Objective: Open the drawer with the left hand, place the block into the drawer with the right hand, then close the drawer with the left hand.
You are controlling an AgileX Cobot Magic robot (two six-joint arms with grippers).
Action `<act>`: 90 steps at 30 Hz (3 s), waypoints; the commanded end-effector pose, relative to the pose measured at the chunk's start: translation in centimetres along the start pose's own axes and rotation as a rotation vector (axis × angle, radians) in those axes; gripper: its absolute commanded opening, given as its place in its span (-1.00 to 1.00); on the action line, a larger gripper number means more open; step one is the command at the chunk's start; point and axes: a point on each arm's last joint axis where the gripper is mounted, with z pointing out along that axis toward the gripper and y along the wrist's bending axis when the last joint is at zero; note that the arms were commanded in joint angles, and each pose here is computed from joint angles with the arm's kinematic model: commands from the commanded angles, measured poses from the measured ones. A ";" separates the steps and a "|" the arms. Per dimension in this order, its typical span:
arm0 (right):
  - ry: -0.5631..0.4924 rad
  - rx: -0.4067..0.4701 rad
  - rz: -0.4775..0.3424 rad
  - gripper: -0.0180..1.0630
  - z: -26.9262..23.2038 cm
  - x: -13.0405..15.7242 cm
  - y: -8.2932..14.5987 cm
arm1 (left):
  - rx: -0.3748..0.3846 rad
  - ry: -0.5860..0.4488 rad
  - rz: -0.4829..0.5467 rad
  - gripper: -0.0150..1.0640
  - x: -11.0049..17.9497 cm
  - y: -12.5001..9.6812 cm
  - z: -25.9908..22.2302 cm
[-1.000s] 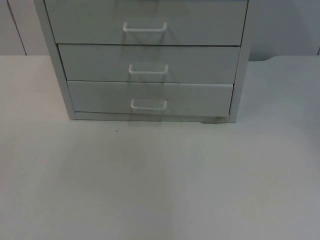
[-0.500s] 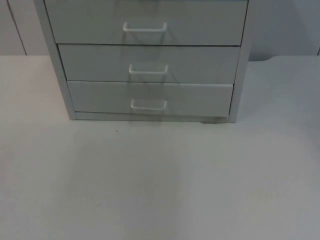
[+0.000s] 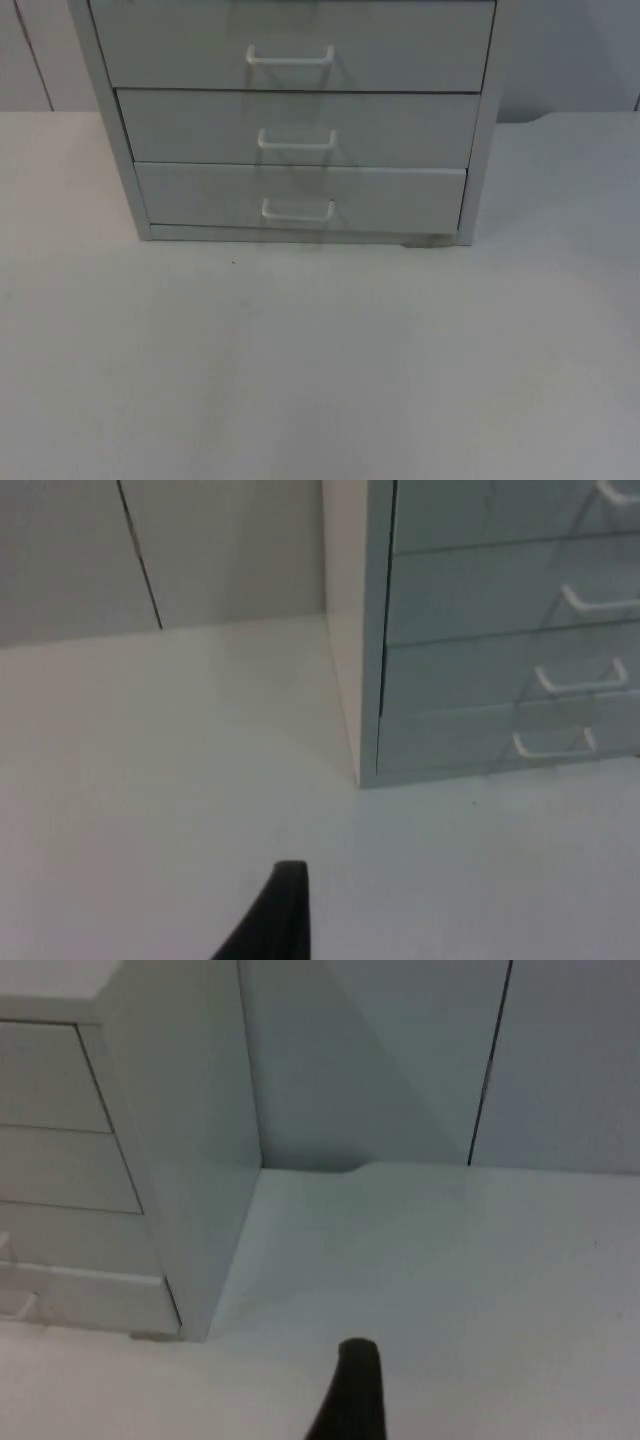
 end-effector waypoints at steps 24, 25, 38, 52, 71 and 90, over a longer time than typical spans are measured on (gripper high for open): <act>-0.003 -0.012 -0.015 0.30 -7.5 11.5 0.9 | -0.025 -0.117 0.014 0.97 7.7 -0.7 -3.6; 0.009 -0.007 -0.014 0.30 -7.3 11.7 0.9 | -0.029 -0.100 0.014 0.97 8.1 -0.6 -3.2; 0.088 0.064 0.004 0.30 -5.5 13.3 0.2 | -0.033 -0.096 0.015 0.97 8.3 -0.6 -2.9; 0.088 0.059 -0.001 0.32 -5.4 13.3 0.3 | -0.033 -0.094 -0.017 0.97 8.3 -0.5 -2.9; 0.088 0.059 -0.001 0.98 -5.4 13.3 0.3 | -0.108 0.051 -0.098 0.97 9.9 0.2 -2.4; 0.086 0.058 -0.001 0.98 -5.4 13.3 0.3 | -0.107 0.051 -0.096 0.97 9.9 0.2 -2.4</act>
